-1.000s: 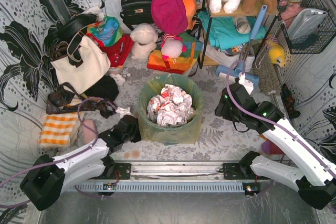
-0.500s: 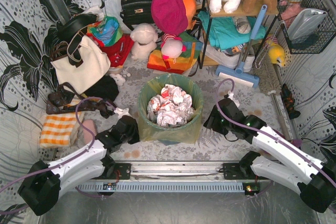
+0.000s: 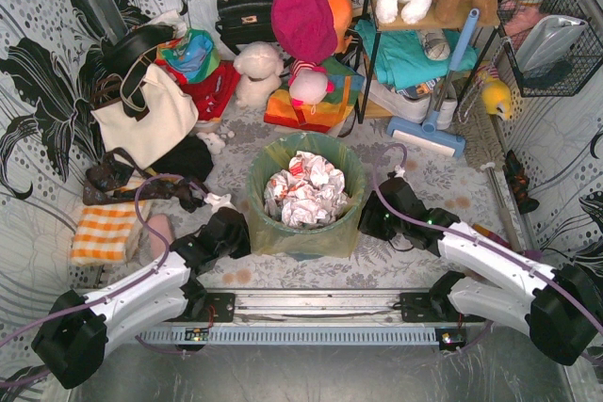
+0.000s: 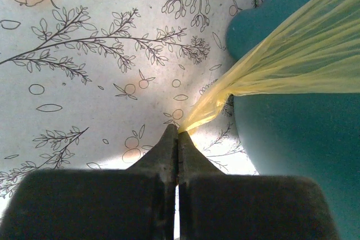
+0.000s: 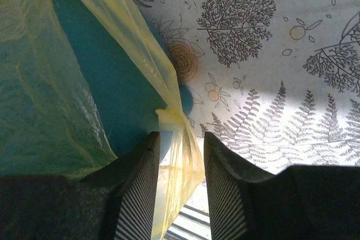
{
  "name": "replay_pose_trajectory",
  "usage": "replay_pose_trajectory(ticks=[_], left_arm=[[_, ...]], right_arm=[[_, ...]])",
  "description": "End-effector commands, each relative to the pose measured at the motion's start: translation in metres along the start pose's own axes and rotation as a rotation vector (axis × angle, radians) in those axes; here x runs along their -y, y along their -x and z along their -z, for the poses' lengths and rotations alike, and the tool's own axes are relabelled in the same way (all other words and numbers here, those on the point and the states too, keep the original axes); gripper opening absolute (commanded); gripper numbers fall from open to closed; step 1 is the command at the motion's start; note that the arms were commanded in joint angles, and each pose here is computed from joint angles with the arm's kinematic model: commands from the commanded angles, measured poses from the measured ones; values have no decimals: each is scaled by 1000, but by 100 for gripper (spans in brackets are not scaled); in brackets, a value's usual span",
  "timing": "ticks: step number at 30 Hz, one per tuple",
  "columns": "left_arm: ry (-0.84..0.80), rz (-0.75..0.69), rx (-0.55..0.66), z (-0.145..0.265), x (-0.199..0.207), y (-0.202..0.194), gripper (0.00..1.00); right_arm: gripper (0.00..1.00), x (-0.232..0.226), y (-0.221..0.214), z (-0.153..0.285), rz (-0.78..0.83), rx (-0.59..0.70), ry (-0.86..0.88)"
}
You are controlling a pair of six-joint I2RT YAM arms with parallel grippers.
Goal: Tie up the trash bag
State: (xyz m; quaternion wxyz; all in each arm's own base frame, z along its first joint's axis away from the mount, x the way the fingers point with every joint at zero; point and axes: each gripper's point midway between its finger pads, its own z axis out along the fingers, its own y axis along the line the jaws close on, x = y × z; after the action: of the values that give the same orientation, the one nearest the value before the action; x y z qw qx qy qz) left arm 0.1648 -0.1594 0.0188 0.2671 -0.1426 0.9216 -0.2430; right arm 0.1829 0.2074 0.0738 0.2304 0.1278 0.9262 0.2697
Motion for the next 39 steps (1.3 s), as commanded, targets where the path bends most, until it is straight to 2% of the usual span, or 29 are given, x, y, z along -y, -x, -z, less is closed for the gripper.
replay_pose_trajectory(ticks=[1,8,23,33,39], left_arm=[[-21,-4,17,3,10,9,0],[-22,-1,19,4,11,10,0],[-8,21,50,10,8,15,0],[7,35,73,16,8,21,0],[-20,97,118,35,20,34,0]], right_arm=[[36,-10,8,-9,9,23,31],[31,-8,10,-20,24,17,1],[0,14,11,-14,30,56,-76],[0,19,10,1,7,91,-47],[0,1,11,15,-5,83,26]])
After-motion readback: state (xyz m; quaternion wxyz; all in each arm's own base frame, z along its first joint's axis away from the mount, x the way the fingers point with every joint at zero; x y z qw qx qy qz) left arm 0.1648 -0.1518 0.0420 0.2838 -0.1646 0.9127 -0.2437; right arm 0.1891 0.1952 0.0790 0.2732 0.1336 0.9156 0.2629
